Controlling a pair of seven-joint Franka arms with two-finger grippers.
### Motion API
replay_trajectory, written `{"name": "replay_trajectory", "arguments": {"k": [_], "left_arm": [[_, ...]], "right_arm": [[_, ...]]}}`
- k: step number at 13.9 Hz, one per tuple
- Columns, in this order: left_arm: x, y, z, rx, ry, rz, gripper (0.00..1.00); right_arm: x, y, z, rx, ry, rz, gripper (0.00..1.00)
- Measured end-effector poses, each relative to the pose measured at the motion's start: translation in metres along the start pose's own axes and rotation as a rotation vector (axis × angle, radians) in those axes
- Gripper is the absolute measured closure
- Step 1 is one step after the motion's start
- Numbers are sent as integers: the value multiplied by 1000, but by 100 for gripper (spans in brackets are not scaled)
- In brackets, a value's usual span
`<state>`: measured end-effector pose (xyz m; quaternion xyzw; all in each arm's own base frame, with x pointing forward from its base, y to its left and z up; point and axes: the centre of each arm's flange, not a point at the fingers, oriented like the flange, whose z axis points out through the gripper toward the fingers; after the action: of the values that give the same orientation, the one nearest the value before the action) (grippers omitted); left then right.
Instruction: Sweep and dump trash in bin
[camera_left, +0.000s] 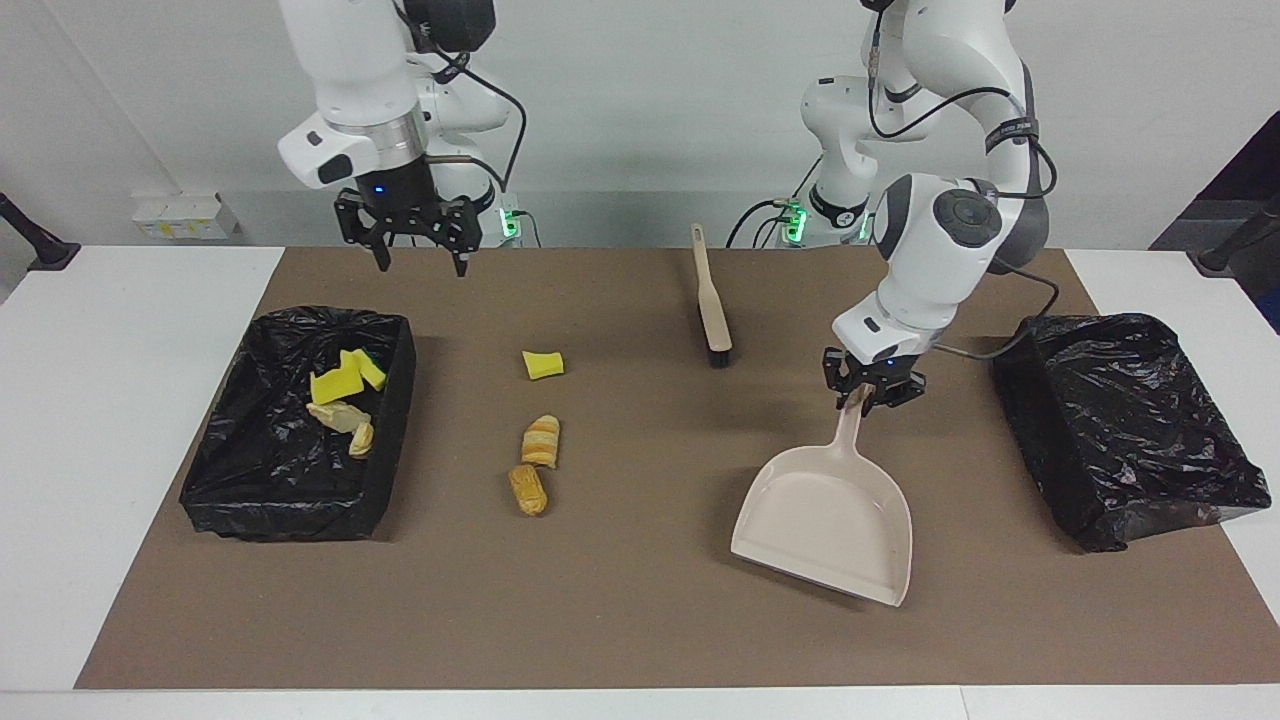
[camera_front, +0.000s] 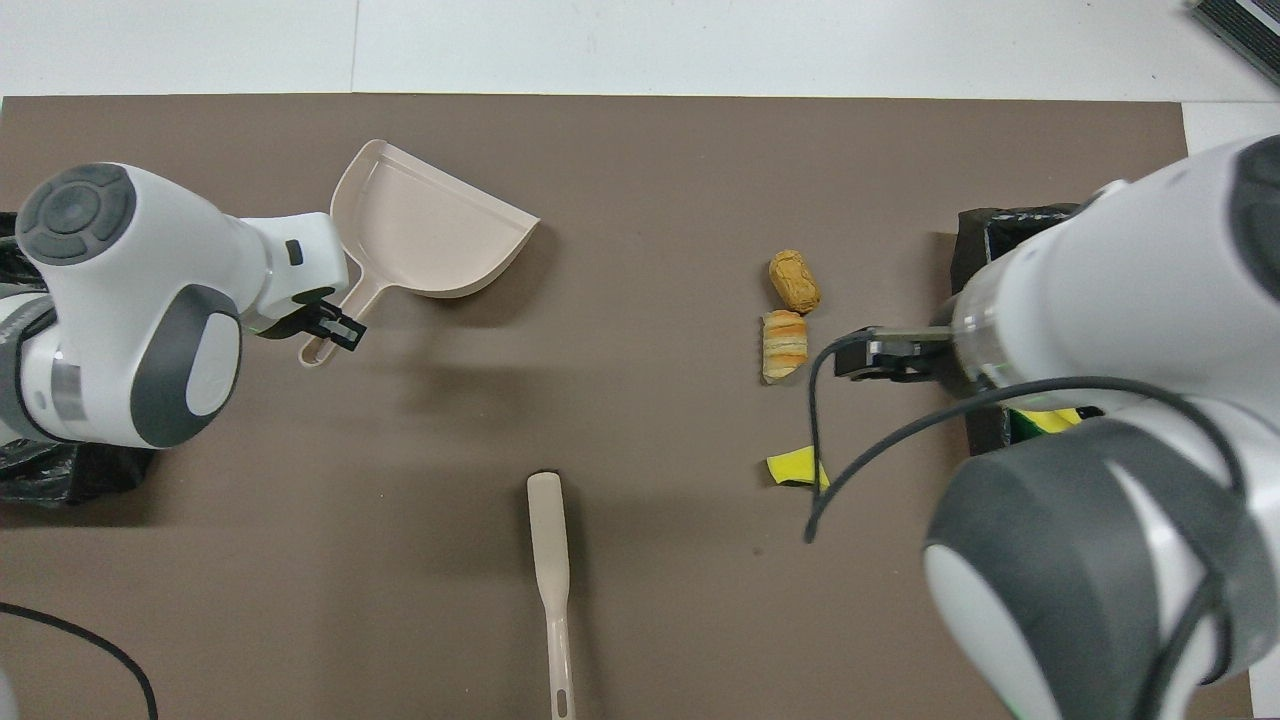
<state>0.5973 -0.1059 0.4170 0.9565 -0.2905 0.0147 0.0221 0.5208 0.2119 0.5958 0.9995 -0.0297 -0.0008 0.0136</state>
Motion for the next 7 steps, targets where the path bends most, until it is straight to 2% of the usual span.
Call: {"name": "replay_trajectory", "arguments": {"k": [3,7], "left_arm": [[-21,-39,0,-4,-13,63,67],[-49,-81,0,-20,-31,211,67]], "right_arm": [[-32,-79,28,-20,-36,-7,0],[-73,-152,83,-14,-30,1,0]]}}
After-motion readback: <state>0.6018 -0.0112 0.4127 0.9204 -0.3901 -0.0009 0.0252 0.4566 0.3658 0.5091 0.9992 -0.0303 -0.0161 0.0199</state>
